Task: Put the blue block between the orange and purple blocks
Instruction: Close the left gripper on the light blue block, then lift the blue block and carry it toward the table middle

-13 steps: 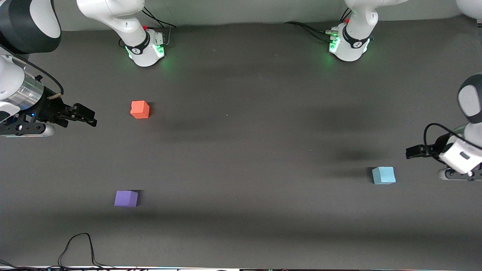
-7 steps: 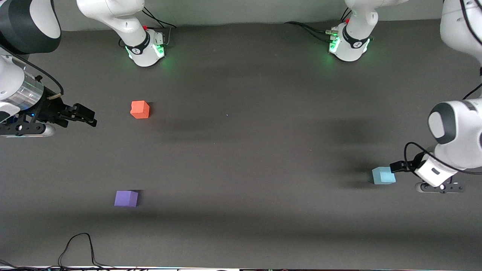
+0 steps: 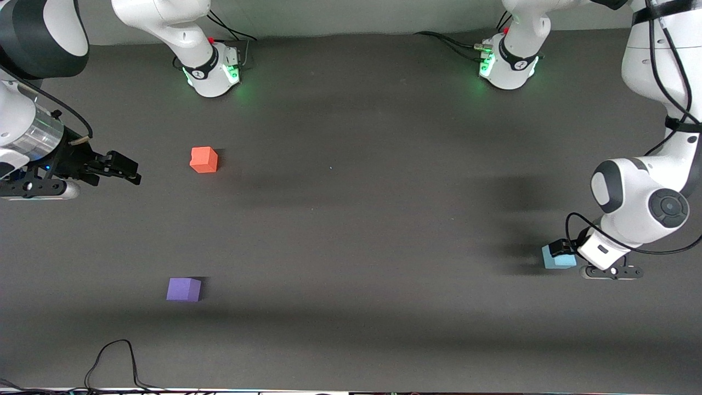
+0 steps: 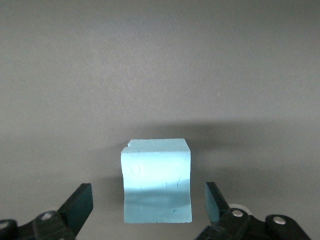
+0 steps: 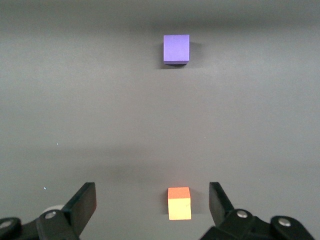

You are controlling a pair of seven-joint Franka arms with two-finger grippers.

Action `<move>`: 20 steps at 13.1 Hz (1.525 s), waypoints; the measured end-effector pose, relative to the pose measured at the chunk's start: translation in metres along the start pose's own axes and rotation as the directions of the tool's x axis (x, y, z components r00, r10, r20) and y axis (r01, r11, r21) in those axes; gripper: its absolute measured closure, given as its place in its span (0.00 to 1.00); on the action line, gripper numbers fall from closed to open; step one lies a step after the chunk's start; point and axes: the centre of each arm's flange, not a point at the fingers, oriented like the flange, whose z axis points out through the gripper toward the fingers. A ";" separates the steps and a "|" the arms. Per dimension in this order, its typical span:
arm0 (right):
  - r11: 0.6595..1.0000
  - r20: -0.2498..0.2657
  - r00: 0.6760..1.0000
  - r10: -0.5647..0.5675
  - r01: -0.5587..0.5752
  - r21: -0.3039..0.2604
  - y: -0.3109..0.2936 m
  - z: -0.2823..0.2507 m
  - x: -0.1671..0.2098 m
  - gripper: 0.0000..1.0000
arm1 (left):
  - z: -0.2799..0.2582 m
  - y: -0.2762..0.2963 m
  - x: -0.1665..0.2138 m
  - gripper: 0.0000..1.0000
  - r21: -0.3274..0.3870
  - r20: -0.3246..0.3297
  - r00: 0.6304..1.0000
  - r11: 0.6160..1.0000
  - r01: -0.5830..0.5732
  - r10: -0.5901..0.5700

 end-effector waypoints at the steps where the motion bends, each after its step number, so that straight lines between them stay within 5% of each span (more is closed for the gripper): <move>1: 1.000 0.000 1.000 0.000 0.000 0.000 0.000 0.000 0.000 0.00 | 0.006 0.000 -0.002 0.00 -0.001 0.008 1.000 1.000 0.000 0.000; 16: 1.000 0.004 1.000 -0.008 0.008 -0.001 0.010 0.002 0.002 0.00 | 0.031 0.000 0.004 0.04 -0.003 0.014 1.000 1.000 0.001 -0.001; 20: 0.999 0.004 0.999 -0.041 0.041 -0.001 0.011 0.002 0.002 0.00 | 0.030 -0.001 0.006 0.46 -0.003 0.010 1.000 1.000 0.001 -0.001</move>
